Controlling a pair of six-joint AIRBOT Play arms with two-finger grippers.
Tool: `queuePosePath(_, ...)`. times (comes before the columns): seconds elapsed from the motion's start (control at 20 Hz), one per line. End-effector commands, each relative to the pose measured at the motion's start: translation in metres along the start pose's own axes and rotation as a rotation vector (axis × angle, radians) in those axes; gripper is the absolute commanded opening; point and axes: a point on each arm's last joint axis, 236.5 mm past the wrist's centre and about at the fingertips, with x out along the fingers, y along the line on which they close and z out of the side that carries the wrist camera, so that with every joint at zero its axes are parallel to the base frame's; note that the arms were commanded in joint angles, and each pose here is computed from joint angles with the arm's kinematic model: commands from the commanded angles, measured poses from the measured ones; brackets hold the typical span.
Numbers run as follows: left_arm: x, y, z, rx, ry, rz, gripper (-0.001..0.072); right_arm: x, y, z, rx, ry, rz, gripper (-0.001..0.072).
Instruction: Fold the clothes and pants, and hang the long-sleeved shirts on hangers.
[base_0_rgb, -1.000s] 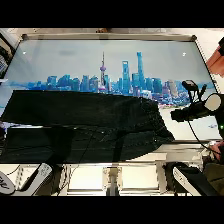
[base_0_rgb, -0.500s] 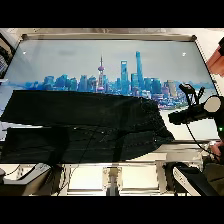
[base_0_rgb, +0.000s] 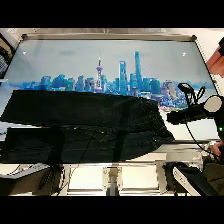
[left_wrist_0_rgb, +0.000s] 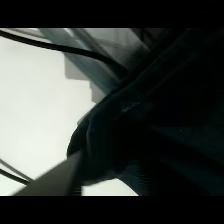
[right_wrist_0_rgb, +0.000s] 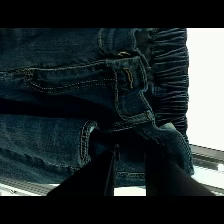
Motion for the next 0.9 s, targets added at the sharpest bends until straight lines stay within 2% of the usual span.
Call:
queuePosePath(0.0, 0.001, -0.012, -0.006, 0.022, 0.028, -0.057, 0.0233, 0.0, 0.0, 0.0, 0.001, 0.001, -0.001, 0.0203)
queuePosePath(0.05, 0.001, -0.014, -0.009, 0.022, 0.043, -0.066, 0.0215, 0.0, -0.002, -0.001, -0.004, 0.003, -0.009, 0.0203)
queuePosePath(0.15, 0.0, -0.02, -0.018, 0.024, 0.078, -0.088, 0.0023, -0.001, -0.012, -0.005, -0.029, 0.022, -0.05, 0.0233)
queuePosePath(0.2, -0.001, -0.022, -0.019, 0.026, 0.083, -0.095, 0.0023, -0.001, -0.011, -0.01, -0.072, 0.041, -0.046, 0.0428)
queuePosePath(0.25, -0.005, -0.023, -0.014, 0.039, 0.071, -0.089, 0.0023, -0.001, -0.009, -0.016, -0.121, 0.068, -0.032, 0.0491)
queuePosePath(0.45, -0.063, -0.036, 0.067, 0.084, -0.178, -0.053, 0.0022, 0.0, -0.01, -0.028, -0.275, 0.123, -0.017, 0.0491)
queuePosePath(0.6, -0.124, -0.086, 0.137, 0.007, -0.444, -0.248, 0.0022, 0.017, -0.027, -0.034, -0.215, 0.133, 0.04, 0.049)
queuePosePath(0.7, -0.15, -0.113, 0.158, -0.026, -0.533, -0.375, 0.0022, 0.033, -0.024, -0.043, -0.143, 0.147, 0.173, 0.0489)
queuePosePath(0.85, -0.159, -0.127, 0.164, -0.035, -0.564, -0.442, 0.0023, 0.051, -0.012, -0.038, -0.099, 0.138, 0.3, 0.0488)
